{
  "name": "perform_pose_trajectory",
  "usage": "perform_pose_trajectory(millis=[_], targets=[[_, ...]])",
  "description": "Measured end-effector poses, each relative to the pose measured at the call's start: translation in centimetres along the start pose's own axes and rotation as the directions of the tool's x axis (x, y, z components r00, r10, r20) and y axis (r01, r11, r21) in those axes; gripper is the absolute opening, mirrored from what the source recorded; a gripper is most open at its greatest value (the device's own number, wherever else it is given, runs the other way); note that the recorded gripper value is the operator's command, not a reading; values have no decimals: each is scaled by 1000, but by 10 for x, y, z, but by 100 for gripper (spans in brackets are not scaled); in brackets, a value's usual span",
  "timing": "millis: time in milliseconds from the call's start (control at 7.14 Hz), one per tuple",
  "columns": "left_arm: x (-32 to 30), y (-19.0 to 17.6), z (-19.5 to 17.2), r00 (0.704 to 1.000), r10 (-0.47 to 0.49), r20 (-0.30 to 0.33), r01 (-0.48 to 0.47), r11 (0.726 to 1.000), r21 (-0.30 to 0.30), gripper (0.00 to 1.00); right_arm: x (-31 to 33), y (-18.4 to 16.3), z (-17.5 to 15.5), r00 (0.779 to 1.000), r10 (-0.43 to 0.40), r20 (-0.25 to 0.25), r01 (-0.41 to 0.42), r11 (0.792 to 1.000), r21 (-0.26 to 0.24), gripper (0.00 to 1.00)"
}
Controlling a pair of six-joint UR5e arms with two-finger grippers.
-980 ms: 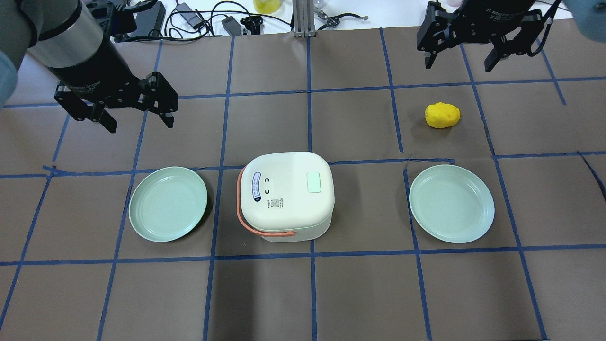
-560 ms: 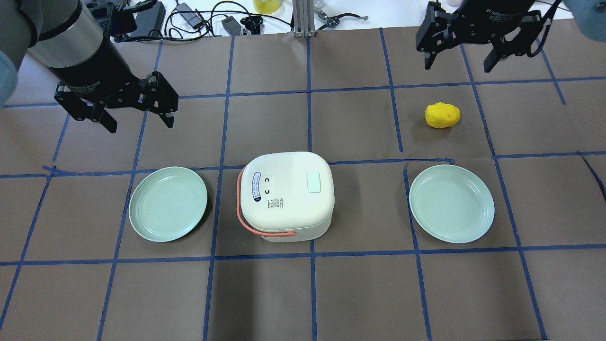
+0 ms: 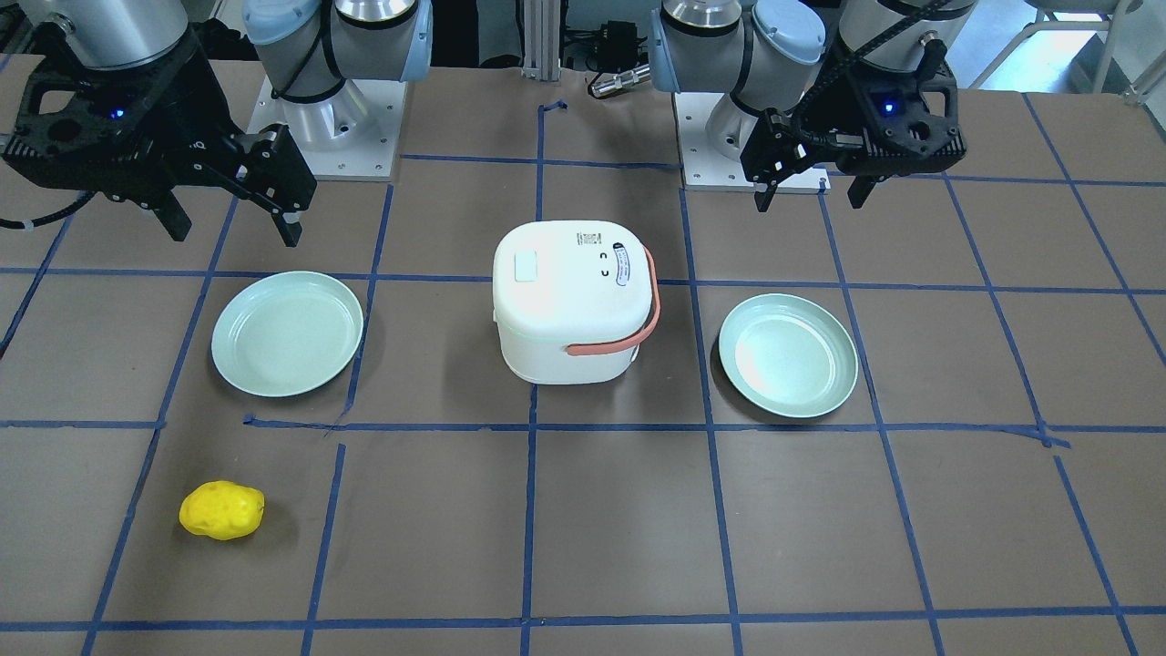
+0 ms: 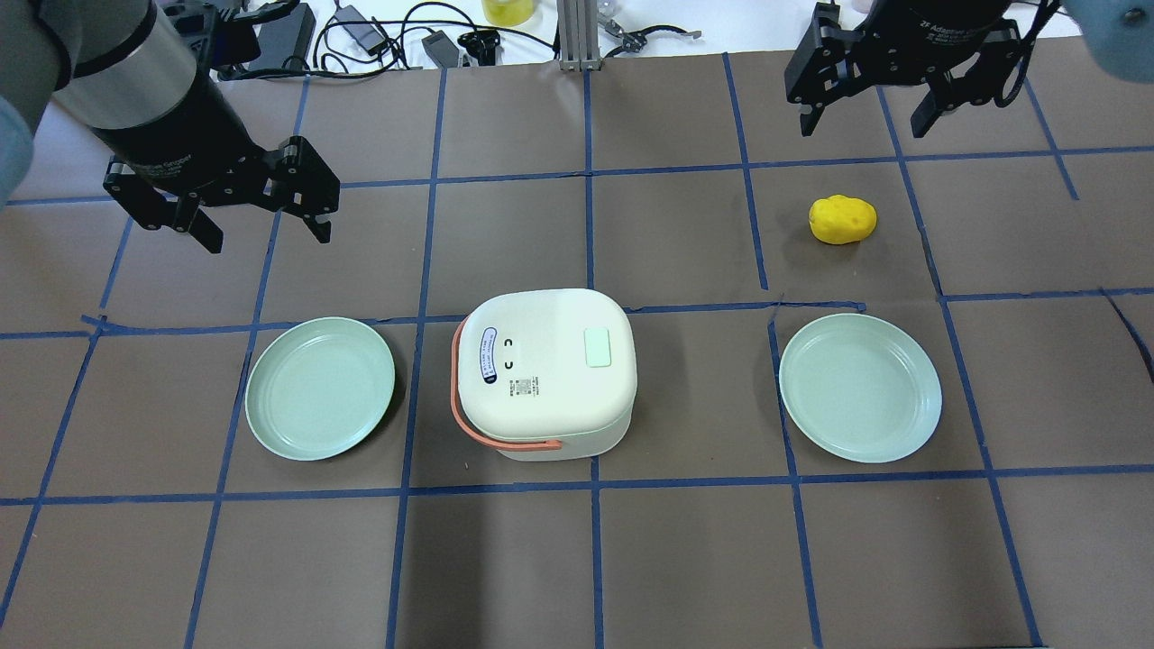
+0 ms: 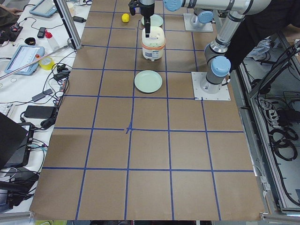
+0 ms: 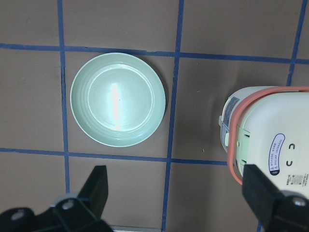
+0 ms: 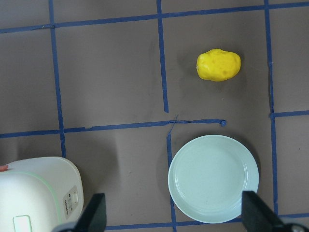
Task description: Press rice cooker button
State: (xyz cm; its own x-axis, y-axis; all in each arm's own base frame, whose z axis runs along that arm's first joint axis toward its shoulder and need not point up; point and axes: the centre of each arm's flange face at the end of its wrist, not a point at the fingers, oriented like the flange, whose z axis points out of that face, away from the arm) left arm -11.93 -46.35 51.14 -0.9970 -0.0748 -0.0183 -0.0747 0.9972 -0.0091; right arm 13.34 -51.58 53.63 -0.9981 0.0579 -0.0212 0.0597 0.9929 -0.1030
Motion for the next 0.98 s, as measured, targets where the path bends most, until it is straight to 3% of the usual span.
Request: perform_pose_trajectory(millis=[140,280,420,980], targets=[[0,0,0,1000,0,0,0,1000,0,100,-2,0,0,1000,-6,0,6,1000,1,53],[0,0,0,1000,0,0,0,1000,0,100,-3,1,0,1000,-8,1,8,1000,0,23],[0,0,0,1000,0,0,0,1000,0,100,-4,2,-1,1000,-9,9,9,1000,-2,0],[0,0,0,1000,0,0,0,1000,0,100,-51,15,11,997,-56,52,58,998,-36,0]])
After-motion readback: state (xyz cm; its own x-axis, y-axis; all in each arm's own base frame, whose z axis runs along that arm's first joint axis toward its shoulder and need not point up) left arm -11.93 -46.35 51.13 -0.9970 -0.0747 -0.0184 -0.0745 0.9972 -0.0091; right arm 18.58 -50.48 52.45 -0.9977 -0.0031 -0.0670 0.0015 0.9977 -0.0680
